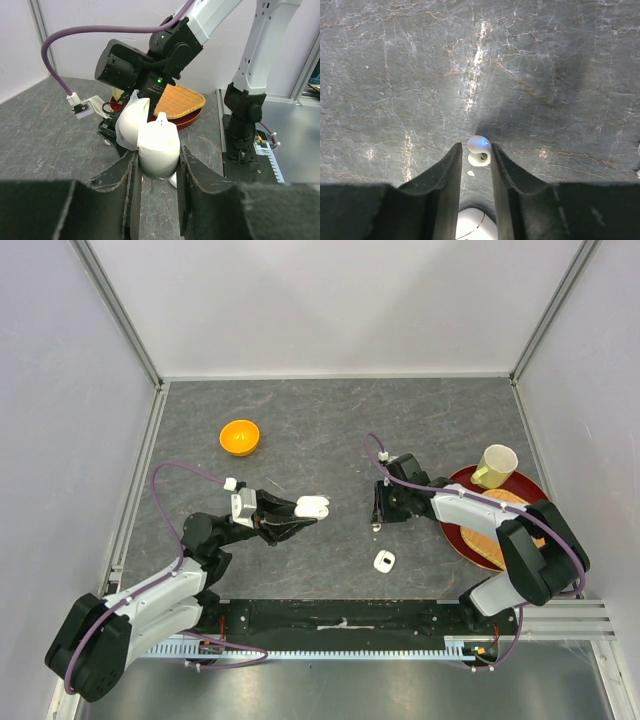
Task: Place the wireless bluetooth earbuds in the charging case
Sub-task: Pick up the earbud from the center of the board.
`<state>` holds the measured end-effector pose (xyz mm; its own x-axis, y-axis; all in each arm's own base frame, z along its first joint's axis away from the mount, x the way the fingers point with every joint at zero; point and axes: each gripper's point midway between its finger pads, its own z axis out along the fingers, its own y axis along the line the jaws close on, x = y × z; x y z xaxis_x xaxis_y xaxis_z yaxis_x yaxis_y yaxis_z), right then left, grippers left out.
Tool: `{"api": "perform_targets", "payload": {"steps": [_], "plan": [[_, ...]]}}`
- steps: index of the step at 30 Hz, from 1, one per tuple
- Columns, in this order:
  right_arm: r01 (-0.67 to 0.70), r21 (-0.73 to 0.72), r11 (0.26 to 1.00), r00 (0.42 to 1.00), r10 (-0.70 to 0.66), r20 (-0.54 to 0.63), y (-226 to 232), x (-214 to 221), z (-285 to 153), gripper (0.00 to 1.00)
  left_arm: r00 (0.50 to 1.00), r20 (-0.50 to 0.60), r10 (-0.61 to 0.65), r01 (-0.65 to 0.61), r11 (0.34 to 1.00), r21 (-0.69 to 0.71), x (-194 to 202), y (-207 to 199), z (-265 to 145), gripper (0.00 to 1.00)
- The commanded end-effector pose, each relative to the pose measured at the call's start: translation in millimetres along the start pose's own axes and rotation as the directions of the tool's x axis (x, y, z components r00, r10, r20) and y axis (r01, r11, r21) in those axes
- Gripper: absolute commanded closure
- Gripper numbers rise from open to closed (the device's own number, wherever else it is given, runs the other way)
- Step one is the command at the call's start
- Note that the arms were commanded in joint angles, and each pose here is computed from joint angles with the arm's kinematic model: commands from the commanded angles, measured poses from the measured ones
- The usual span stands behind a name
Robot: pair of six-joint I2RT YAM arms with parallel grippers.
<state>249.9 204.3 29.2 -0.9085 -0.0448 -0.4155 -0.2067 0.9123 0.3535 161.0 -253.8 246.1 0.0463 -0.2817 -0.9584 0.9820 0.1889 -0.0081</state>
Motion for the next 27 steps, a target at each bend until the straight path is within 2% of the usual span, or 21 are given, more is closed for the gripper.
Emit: {"api": "perform_targets", "payload": {"steps": [1, 8, 16, 18, 23, 27], "plan": [[-0.014, 0.005, 1.000, 0.999, 0.014, 0.033, 0.8, -3.3, -1.7, 0.60, 0.998, 0.020, 0.052, -0.052, 0.999, -0.011, -6.3, 2.3, 0.0, 0.98], [-0.044, 0.029, 0.999, 0.996, 0.041, 0.082, -4.1, -5.8, -12.1, 0.58, 0.998, 0.018, 0.056, -0.056, 0.998, -0.013, -5.9, 2.9, -0.1, 0.98], [-0.051, -0.010, 0.999, 0.987, 0.052, 0.152, 2.3, -15.3, -30.7, 0.57, 0.998, 0.014, 0.057, -0.056, 0.998, -0.019, -5.1, 3.8, -0.5, 0.98], [-0.056, -0.017, 0.998, 0.987, 0.058, 0.152, 2.4, -15.7, -31.8, 0.58, 0.998, 0.013, 0.057, -0.056, 0.998, -0.016, -5.1, 3.5, -0.3, 0.98], [-0.086, -0.010, 0.996, 0.991, 0.086, 0.107, -9.6, -7.1, -24.5, 0.67, 0.998, 0.011, 0.057, -0.057, 0.998, -0.017, -4.9, 3.9, -0.2, 0.98], [-0.087, -0.011, 0.996, 0.994, 0.087, 0.063, -12.7, 4.8, -17.2, 0.68, 0.998, 0.010, 0.061, -0.061, 0.998, -0.017, -5.1, 4.5, 0.3, 0.98]]}}
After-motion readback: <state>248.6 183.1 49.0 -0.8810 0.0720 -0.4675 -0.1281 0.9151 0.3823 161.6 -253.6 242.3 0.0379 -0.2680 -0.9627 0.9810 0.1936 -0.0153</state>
